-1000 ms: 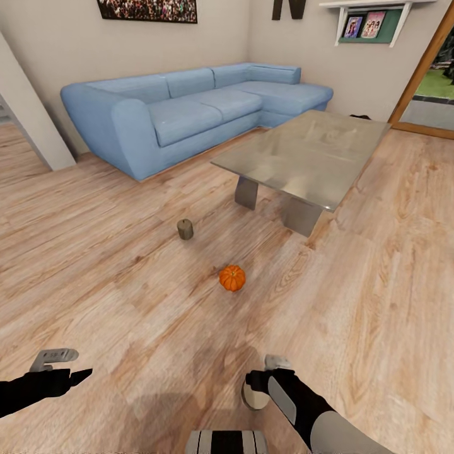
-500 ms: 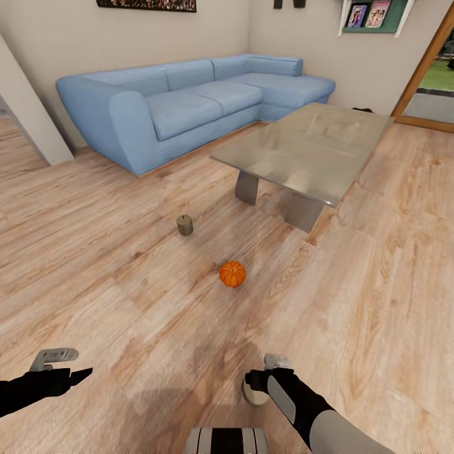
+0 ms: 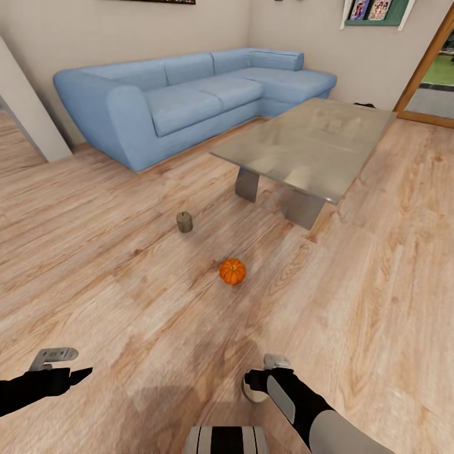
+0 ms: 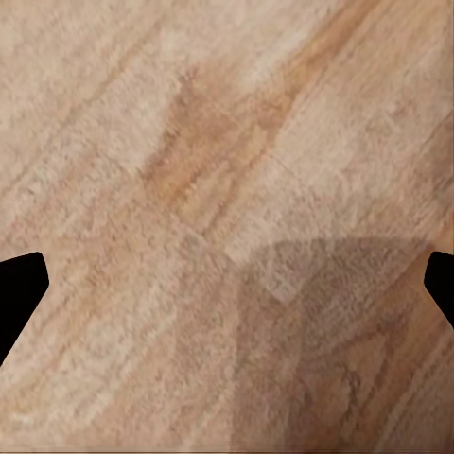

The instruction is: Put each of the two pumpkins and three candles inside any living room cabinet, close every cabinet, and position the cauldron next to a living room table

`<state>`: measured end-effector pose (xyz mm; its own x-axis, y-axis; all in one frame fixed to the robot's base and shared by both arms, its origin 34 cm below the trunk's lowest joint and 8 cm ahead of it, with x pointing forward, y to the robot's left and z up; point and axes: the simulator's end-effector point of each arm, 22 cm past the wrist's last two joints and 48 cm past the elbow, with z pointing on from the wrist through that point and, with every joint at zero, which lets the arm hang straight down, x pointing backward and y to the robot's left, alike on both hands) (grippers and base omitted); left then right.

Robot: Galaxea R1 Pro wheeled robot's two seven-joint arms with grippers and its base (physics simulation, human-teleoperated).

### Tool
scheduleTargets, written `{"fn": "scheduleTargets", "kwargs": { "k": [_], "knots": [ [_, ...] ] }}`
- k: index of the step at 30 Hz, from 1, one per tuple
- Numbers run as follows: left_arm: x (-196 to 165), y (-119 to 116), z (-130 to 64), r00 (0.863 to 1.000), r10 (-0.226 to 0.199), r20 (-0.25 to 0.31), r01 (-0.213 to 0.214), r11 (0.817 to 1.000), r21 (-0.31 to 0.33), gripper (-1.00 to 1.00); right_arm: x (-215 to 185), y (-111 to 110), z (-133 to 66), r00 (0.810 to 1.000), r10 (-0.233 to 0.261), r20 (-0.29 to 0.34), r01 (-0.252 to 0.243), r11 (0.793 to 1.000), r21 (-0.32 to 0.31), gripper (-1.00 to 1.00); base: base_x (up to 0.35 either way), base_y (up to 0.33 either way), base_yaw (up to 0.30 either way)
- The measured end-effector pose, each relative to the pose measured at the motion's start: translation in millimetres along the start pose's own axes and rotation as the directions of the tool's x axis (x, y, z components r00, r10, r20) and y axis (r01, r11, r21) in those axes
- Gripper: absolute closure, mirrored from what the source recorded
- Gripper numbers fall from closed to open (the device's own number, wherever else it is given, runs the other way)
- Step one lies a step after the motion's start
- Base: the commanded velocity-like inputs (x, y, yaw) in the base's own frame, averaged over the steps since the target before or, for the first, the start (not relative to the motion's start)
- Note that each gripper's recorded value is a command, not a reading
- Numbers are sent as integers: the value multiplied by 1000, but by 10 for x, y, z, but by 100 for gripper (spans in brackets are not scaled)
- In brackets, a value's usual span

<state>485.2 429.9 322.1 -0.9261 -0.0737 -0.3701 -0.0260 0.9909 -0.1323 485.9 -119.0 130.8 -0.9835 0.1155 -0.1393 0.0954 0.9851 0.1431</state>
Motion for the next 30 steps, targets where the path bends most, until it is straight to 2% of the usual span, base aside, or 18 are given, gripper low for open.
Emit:
{"fn": "scheduleTargets", "kwargs": {
  "k": [4, 10, 20, 23, 26, 28, 30],
  "knots": [
    [38, 6, 39, 1000, -1, -12, 1, 1000, -1, -100, 49, -2, 43, 1000, 0, -11, 0, 1000, 0, -100, 0, 0, 0],
    [35, 7, 38, 1000, -1, -11, 1, 1000, -1, -100, 37, -26, 43, 999, -33, -6, 33, 999, 14, -100, 0, 0, 0],
    [8, -16, 26, 1000, 2, -4, -2, 1000, 6, -100, 34, -30, 43, 999, -39, -4, 39, 999, 17, -100, 0, 0, 0],
    [-69, -119, -20, 1000, 13, 13, -14, 999, 45, -100, 33, -31, 43, 999, -40, -4, 40, 999, 17, -100, 0, 0, 0],
    [-140, -320, -112, 1000, 14, 28, -18, 989, 148, -100, 33, -31, 43, 999, -41, -4, 41, 999, 17, -100, 0, 0, 0],
    [-192, -345, -198, 999, 2, 43, -11, 981, 192, -100, 33, -30, 43, 999, -40, -4, 40, 999, 17, -100, 0, 0, 0],
    [-233, -321, -263, 998, -8, 56, -4, 978, 209, -100, 33, -30, 43, 999, -40, -4, 40, 999, 17, -100, 0, 0, 0]
  ]
}}
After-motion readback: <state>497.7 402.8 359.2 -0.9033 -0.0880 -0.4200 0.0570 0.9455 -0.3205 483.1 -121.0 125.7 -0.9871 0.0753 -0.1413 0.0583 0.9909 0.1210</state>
